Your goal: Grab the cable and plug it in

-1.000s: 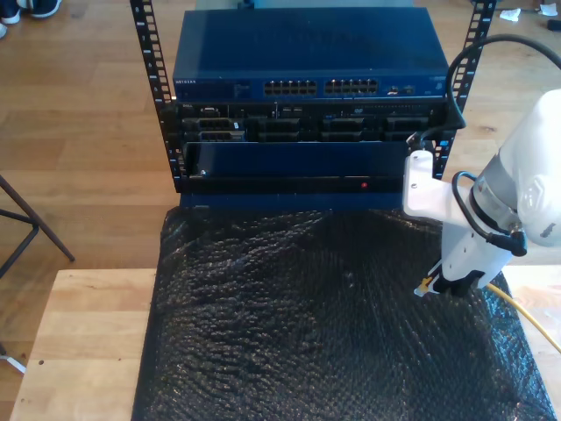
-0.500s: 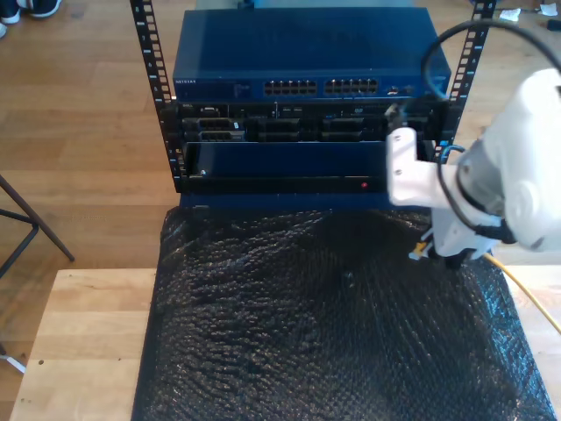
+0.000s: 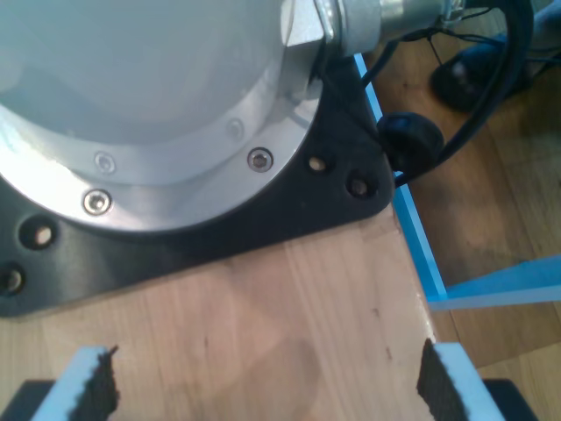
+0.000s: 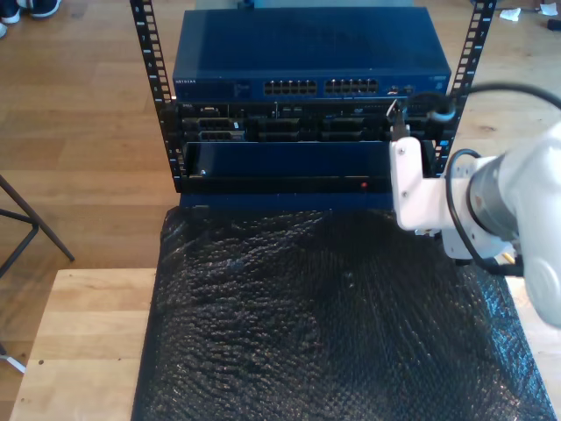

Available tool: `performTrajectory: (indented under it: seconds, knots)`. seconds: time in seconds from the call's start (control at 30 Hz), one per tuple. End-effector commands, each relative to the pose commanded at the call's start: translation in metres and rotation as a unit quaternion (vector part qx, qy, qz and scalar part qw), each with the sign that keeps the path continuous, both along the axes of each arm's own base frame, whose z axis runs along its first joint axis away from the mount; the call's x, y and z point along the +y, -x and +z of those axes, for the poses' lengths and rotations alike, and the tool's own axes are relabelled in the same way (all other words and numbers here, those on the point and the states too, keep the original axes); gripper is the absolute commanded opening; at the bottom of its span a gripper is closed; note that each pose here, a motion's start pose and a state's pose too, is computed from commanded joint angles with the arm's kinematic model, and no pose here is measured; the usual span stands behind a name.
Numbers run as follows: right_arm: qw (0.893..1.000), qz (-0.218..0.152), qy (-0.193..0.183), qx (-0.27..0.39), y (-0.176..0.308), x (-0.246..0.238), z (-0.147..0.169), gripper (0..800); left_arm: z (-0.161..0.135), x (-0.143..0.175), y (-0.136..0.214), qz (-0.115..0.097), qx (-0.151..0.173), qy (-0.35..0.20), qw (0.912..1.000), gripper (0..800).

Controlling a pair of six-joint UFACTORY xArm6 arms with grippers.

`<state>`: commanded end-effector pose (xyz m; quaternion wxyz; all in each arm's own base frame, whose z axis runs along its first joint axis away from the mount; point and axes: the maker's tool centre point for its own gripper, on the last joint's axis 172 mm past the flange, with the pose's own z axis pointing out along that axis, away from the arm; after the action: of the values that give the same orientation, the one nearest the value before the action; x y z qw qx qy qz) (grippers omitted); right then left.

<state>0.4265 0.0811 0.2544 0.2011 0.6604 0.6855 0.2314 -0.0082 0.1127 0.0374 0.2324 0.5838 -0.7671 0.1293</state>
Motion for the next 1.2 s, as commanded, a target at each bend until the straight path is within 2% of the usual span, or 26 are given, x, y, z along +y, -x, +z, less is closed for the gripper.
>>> performTrajectory:
  seconds: [0.17, 0.53, 0.73, 0.83, 1.2]
  knots:
    - [0.998, 0.023, 0.017, -0.048, -0.011, 0.007, 0.011, 0, 0.000, 0.001, 0.000, 0.000, 0.000, -0.001, 1.0000, 800]
    - [0.992, 0.051, -0.010, -0.113, -0.062, 0.036, 0.023, 0, 0.000, 0.001, 0.000, 0.000, 0.000, -0.001, 1.0000, 800]
    - [0.992, 0.037, -0.017, -0.120, -0.091, 0.032, 0.031, 0, 0.000, 0.000, 0.000, 0.000, 0.000, 0.000, 1.0000, 800]
    - [0.988, 0.040, -0.031, -0.147, -0.102, 0.036, 0.035, 0, 0.000, 0.001, 0.000, 0.000, 0.000, -0.001, 1.0000, 800]
    - [0.977, 0.058, -0.062, -0.194, -0.112, 0.053, 0.033, 0, 0.000, 0.001, 0.000, 0.001, 0.000, -0.001, 1.0000, 800]
